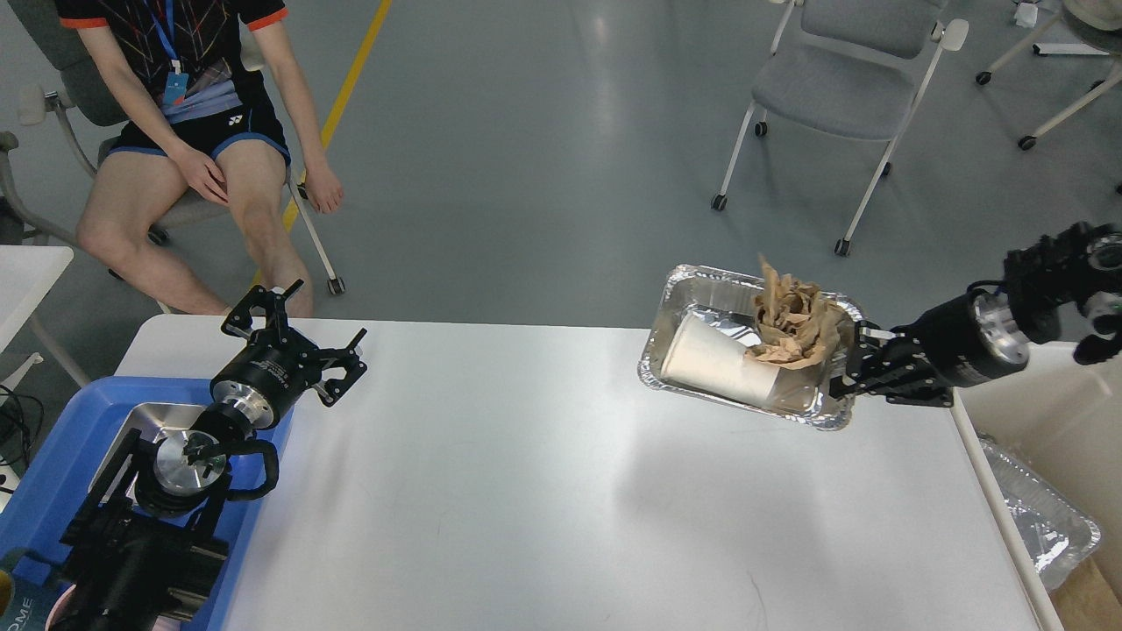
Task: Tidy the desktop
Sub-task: 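Carry the foil tray with the right gripper into the white bin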
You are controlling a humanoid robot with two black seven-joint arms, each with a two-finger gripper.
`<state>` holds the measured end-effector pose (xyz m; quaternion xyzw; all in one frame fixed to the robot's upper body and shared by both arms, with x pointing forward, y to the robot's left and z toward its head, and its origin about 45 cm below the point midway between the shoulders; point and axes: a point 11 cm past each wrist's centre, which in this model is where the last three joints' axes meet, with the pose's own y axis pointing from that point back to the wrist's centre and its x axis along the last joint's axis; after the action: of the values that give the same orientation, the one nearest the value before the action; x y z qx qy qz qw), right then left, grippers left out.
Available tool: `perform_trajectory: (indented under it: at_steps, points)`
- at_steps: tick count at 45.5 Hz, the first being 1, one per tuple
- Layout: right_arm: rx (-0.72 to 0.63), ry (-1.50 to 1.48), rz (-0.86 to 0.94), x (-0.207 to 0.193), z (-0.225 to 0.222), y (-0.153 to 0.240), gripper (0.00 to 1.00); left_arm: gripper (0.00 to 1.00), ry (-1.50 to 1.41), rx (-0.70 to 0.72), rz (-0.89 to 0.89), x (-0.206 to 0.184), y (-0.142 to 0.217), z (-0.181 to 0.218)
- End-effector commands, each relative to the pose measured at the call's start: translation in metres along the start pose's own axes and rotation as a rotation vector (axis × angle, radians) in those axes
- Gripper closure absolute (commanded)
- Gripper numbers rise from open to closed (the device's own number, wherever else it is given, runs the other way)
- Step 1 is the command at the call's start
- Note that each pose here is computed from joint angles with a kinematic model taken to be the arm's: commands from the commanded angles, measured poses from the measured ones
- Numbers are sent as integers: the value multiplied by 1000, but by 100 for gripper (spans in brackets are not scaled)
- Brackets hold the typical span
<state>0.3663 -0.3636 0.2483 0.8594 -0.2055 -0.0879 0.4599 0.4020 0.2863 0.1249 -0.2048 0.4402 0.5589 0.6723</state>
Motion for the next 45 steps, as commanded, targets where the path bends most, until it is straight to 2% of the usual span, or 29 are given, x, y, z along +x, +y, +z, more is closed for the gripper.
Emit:
perform_trajectory:
  at_steps: [1,11,20,27,40,41,45]
  points:
    - [-9,-129,140,18,45,43,100,3,-1,2,0,0,0,-1]
    - [-35,-373,369,36,130,115,100,3,-1,25,-6,-4,-3,-11]
    - [-83,-590,512,32,203,152,100,3,1,28,-5,-3,-3,-13]
    - [-127,-677,526,18,237,148,100,3,4,28,2,-2,-3,-13]
    - [-179,-750,573,10,262,130,100,3,7,30,22,1,-1,-14]
    - [-187,-760,587,10,265,130,98,3,7,30,22,1,-1,-14]
    - [-213,-801,639,10,278,131,56,3,5,31,23,2,-1,-13]
